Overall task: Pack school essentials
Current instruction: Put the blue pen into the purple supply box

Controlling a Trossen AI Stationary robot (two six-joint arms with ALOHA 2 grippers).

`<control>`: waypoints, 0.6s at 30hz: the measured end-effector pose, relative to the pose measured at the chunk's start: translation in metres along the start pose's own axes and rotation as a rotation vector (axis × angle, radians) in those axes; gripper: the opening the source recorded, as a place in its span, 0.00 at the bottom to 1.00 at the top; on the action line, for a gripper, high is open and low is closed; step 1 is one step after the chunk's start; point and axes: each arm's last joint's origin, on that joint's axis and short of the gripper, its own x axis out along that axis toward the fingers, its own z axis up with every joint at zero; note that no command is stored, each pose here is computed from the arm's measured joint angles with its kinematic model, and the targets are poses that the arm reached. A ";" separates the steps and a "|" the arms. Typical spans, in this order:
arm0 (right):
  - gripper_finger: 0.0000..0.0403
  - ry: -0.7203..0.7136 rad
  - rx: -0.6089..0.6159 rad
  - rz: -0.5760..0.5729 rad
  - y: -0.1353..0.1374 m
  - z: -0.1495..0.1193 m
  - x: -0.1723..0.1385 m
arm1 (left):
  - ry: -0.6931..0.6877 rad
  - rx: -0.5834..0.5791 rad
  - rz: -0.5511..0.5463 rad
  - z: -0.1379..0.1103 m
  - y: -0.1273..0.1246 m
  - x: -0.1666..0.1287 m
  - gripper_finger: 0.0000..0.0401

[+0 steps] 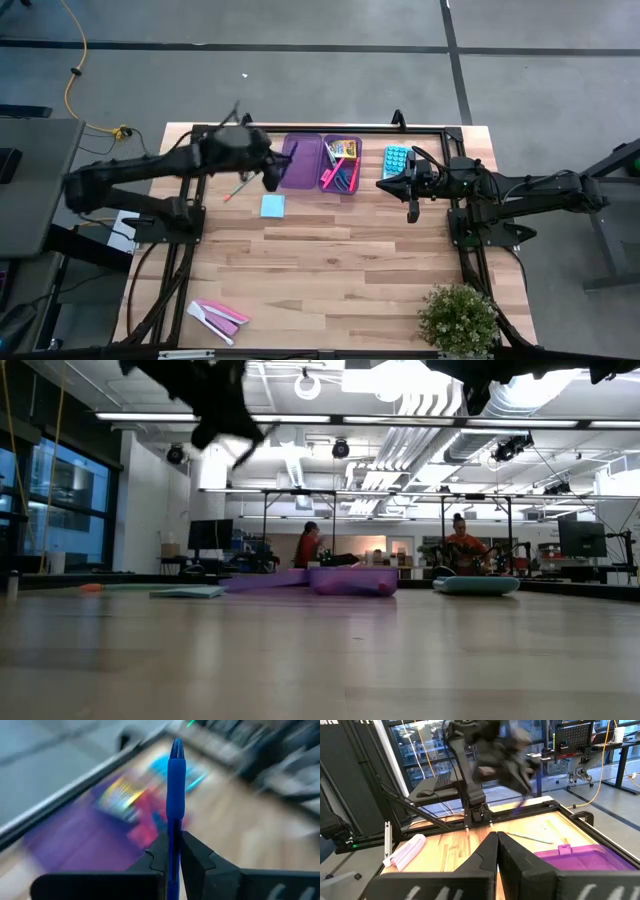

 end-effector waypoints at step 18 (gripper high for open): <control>0.00 0.001 -0.001 0.016 0.000 0.000 0.000 | -0.492 0.022 -0.357 -0.052 -0.090 -0.029 0.04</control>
